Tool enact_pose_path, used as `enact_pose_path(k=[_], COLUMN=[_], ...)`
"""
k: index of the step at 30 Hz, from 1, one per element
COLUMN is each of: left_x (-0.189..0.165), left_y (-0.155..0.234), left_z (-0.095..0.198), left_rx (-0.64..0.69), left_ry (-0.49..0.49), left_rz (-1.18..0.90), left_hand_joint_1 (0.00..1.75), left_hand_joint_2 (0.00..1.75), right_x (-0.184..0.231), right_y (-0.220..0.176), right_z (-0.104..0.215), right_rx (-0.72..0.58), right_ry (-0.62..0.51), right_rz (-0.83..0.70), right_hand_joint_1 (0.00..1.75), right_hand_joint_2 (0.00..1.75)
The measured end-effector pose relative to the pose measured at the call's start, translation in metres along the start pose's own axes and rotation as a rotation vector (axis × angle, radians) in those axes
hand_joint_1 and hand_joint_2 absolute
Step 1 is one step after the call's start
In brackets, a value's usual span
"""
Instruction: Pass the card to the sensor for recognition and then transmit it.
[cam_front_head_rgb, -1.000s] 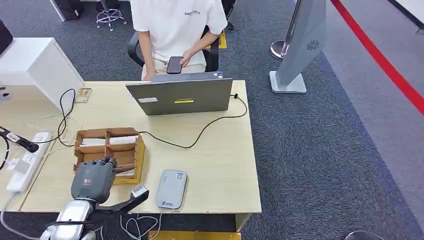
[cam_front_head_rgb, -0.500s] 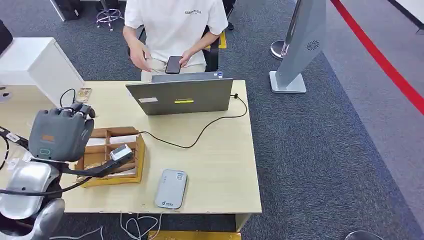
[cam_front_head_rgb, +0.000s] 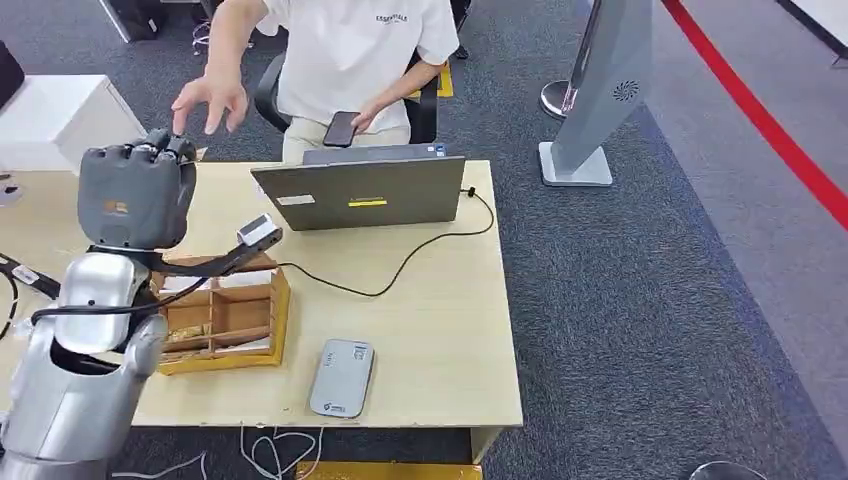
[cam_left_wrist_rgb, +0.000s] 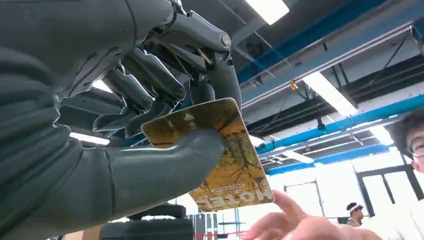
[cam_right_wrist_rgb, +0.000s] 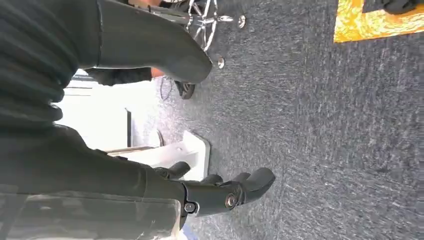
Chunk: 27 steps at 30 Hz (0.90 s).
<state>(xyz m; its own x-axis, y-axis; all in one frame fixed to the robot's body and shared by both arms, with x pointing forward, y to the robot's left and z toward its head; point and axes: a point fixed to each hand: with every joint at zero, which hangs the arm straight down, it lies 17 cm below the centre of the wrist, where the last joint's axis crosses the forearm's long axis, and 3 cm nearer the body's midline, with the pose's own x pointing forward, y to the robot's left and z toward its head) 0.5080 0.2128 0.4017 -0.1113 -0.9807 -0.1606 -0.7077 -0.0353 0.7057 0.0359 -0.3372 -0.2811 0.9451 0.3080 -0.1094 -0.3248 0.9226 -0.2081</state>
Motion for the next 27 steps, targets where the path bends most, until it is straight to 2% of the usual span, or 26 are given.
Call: enact_pose_path(k=[9,18,19,27], left_x=[0.007,0.011,0.01,0.005], left_y=[0.003,0.0,-0.001,-0.005], left_z=[-0.023,-0.025,-0.025,-0.025], left_rx=[-0.011,-0.038,-0.043,-0.062], left_ry=[0.012,0.015,0.016,0.031], left_rz=[0.018,0.025,0.024,0.028], left_hand_joint_1=[1.75,1.75,0.0,0.0], left_hand_joint_2=[1.75,1.75,1.75,1.75], right_x=[0.009,0.016,0.016,0.015], right_y=[-0.003,-0.006,-0.006,-0.006], right_z=[0.0,0.001,0.001,0.001], right_rx=[-0.014,-0.024,-0.024,-0.024], right_ry=[-0.041,-0.067,-0.068,-0.063], right_rz=[0.006,0.011,0.012,0.022], right_hand_joint_1=[0.0,0.0,0.0,0.0], right_hand_joint_2=[1.75,1.75,1.75,1.75])
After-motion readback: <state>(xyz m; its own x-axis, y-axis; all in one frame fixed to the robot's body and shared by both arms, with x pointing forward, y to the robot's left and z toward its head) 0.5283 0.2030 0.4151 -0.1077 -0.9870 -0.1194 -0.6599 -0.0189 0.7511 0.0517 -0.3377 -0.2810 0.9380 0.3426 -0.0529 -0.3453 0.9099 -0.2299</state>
